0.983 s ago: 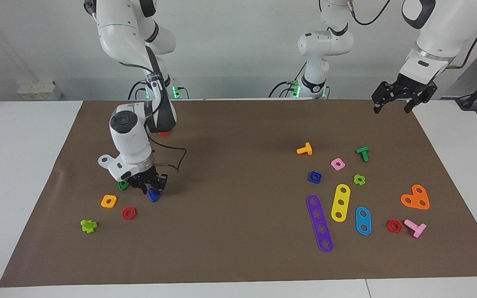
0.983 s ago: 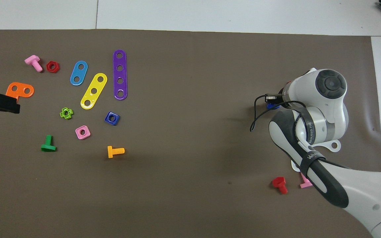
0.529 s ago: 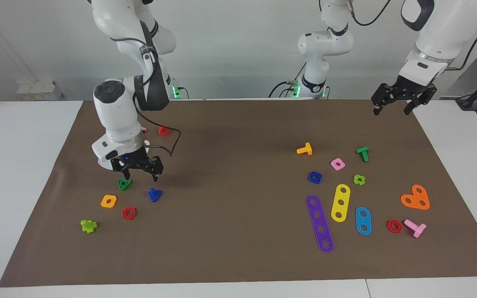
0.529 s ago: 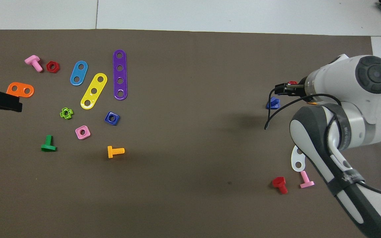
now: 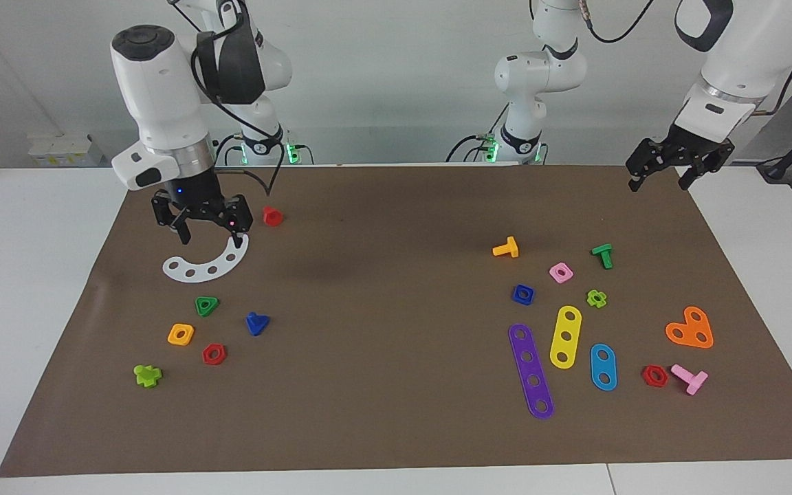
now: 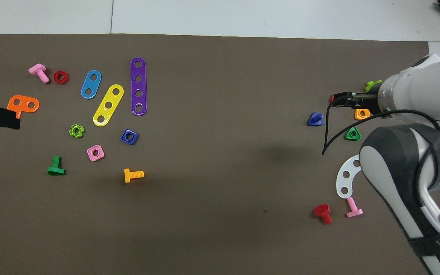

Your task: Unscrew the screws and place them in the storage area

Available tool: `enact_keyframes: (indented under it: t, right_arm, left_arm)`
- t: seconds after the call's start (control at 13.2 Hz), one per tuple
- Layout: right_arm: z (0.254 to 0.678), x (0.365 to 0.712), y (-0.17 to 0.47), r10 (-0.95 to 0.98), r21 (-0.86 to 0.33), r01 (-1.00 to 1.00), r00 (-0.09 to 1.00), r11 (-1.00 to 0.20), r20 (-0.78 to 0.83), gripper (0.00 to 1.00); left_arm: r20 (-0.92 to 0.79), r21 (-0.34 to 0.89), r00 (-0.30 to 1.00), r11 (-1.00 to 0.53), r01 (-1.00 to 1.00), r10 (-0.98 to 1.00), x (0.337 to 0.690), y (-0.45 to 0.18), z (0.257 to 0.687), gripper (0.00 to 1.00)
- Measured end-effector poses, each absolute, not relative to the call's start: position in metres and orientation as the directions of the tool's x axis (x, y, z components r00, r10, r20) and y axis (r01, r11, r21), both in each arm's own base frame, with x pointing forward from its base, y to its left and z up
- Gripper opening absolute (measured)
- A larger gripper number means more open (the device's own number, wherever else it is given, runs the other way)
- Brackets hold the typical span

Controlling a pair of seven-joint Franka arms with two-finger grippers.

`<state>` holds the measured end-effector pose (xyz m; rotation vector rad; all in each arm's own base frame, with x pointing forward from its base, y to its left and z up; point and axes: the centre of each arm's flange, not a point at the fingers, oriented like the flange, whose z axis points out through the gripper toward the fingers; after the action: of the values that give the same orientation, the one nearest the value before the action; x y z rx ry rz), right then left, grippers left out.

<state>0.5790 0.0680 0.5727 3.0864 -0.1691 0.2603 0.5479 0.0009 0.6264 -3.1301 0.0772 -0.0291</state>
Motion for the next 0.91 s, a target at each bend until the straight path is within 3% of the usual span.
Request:
enact_keyframes:
  t: [0.45, 0.91]
  right_arm:
    - [0.616, 0.564, 0.066, -0.053, 0.017, -0.055, 0.992, -0.998, 0.111, 1.0]
    - [0.614, 0.558, 0.062, -0.012, 0.026, -0.013, 0.999, -1.0, 0.047, 1.0]
  left_arm:
    - [0.018, -0.011, 0.999, -0.999, -0.049, -0.049, 0.548, 0.001, 0.626, 1.0]
    - [0.018, -0.011, 0.999, -0.999, -0.049, -0.049, 0.548, 0.001, 0.626, 1.0]
